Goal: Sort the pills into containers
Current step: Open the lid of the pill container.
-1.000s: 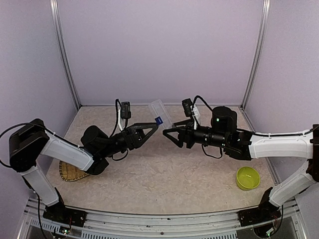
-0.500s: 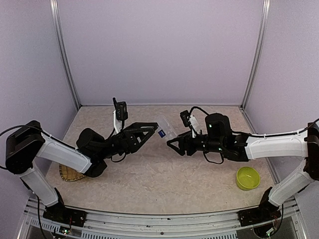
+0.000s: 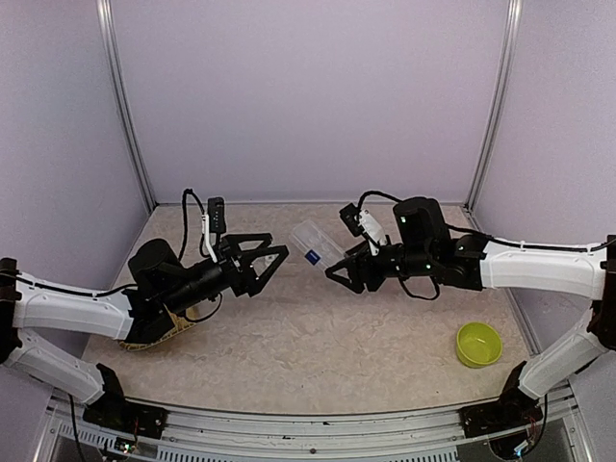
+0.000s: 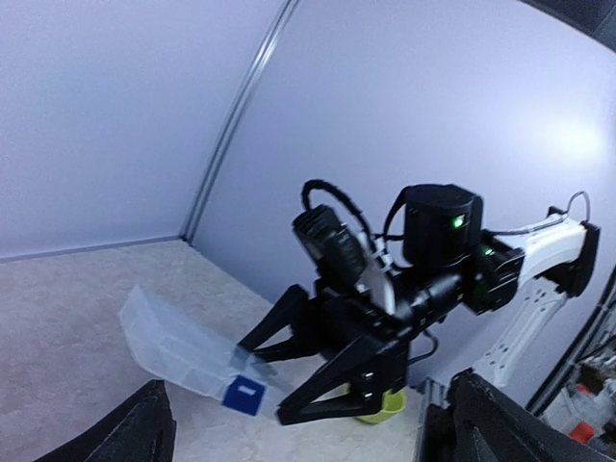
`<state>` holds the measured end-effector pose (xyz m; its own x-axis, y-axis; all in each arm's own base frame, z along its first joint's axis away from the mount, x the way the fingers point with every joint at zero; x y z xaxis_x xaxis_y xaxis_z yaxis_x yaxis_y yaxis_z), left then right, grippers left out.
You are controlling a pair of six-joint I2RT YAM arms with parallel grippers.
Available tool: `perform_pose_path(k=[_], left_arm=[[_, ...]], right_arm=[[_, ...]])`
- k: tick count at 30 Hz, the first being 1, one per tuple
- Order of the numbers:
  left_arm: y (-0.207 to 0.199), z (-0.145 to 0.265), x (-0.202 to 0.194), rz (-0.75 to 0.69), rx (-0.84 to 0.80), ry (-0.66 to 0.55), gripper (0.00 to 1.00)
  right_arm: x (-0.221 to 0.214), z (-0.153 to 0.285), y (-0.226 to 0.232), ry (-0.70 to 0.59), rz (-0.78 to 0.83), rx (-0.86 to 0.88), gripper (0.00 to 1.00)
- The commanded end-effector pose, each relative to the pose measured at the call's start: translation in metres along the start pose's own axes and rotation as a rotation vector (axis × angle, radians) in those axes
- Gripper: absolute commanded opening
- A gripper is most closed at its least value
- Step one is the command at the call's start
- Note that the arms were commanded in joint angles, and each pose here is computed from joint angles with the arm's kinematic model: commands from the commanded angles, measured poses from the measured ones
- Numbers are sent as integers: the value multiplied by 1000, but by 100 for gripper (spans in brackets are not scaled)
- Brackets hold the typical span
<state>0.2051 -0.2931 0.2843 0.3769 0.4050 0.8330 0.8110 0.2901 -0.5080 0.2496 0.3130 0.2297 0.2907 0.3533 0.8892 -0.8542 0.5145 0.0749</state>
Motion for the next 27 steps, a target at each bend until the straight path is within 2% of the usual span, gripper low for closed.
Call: perform_pose_path(k=[1, 8, 15, 23, 27], left_arm=[[28, 15, -15, -209, 246, 113, 99], [46, 34, -20, -375, 426, 171, 99], [61, 27, -43, -408, 547, 235, 99], [58, 3, -58, -404, 541, 255, 99], [54, -7, -55, -391, 526, 228, 99]], right_arm=[[8, 6, 10, 48, 70, 92, 58], [14, 11, 14, 60, 67, 122, 59], [21, 14, 18, 51, 64, 146, 59], [24, 12, 26, 39, 64, 176, 59], [20, 7, 31, 53, 70, 182, 59]])
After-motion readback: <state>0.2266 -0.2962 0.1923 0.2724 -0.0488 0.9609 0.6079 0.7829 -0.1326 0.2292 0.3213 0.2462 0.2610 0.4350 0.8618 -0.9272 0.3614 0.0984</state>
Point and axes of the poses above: each gripper's point midway between its finger pads, its own z axis back along the fingers, its own y axis along the line the jaws close on, x = y × z, the point moved 5 cm from there along z, back along the fingers, and after that the axes turned 6 degrees about z, right-handed, at the moved point
